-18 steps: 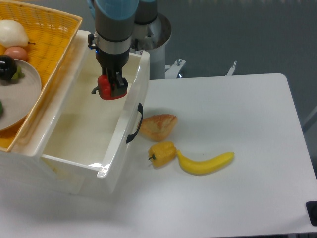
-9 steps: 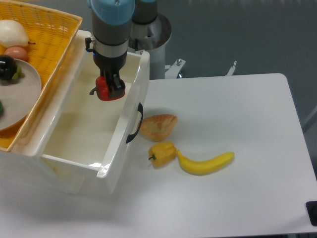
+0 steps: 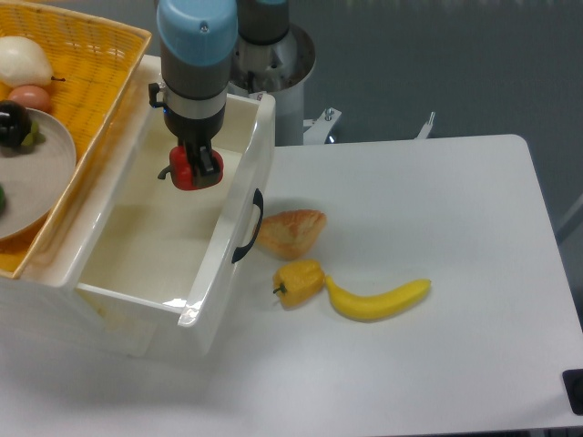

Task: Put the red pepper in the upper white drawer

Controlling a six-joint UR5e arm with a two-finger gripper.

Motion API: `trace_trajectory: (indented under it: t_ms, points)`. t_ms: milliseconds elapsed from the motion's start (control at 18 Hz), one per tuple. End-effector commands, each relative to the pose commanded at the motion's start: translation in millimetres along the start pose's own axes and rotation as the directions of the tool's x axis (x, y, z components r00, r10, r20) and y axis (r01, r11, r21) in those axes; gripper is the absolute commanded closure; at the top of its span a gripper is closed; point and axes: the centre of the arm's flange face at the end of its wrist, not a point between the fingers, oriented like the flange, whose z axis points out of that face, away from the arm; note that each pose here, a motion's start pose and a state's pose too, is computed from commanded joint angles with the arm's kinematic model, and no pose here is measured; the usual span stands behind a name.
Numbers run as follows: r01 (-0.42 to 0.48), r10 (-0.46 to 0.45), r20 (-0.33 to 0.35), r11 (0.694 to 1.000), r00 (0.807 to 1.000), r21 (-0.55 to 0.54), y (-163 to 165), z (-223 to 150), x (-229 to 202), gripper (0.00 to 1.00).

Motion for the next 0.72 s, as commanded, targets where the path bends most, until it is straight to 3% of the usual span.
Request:
trace_trajectory:
  t_ms: [722]
  points:
    - [-0.011, 0.011, -0.030, 1.000, 0.999, -0.009, -10.8, 17.1, -3.8, 0.46]
